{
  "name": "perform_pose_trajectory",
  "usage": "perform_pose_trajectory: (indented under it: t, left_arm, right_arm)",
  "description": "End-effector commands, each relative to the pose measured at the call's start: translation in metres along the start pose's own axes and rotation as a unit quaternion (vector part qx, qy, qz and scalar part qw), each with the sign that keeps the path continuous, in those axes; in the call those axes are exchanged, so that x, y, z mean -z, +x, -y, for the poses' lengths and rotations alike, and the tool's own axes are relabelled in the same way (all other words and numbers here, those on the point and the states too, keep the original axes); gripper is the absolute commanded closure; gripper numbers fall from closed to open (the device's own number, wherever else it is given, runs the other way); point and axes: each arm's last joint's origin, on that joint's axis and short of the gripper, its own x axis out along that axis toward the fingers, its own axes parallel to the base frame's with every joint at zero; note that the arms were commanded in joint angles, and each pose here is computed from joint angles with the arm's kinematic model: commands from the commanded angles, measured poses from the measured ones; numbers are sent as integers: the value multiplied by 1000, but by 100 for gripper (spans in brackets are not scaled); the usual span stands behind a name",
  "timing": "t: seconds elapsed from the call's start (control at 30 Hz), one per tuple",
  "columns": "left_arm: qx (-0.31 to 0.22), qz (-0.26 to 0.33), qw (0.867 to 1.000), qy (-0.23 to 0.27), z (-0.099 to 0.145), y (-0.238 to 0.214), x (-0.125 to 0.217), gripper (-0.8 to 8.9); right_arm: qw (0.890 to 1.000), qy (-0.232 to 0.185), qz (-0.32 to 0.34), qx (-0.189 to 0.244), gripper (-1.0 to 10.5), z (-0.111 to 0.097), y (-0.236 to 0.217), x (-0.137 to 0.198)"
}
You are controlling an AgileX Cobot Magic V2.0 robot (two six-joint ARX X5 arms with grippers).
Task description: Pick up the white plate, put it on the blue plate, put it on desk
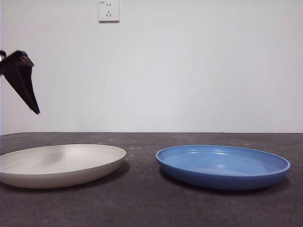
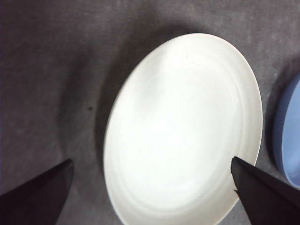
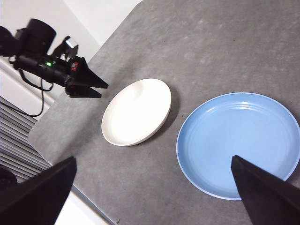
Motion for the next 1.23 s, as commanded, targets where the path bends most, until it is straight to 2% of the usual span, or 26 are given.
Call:
perform_pose_trajectory:
  t: [0.03, 0.37, 0.6, 0.8, 1.0, 1.23]
  left_arm:
    - [14, 3, 1000, 15, -4, 9, -10, 282]
    - [27, -12, 1000, 7, -19, 35, -18, 282]
    - [43, -17, 999, 9, -20, 39, -18, 297]
    - [42, -17, 999, 10, -21, 40, -18, 418]
    - [31, -23, 999, 7, -23, 44, -18, 423]
    - [30, -36, 999, 1, -27, 53, -17, 507]
  right_arm:
    - [1000, -2, 6, -5, 353, -3, -1, -3]
    - [1000, -2, 6, -5, 353, -3, -1, -3]
    - [1000, -3, 7, -2, 353, -2, -1, -3]
    - [1000, -4, 7, -1, 353, -2, -1, -3]
    - [1000, -4, 7, -1, 353, -2, -1, -3]
    - [1000, -4, 7, -2, 353, -2, -1, -3]
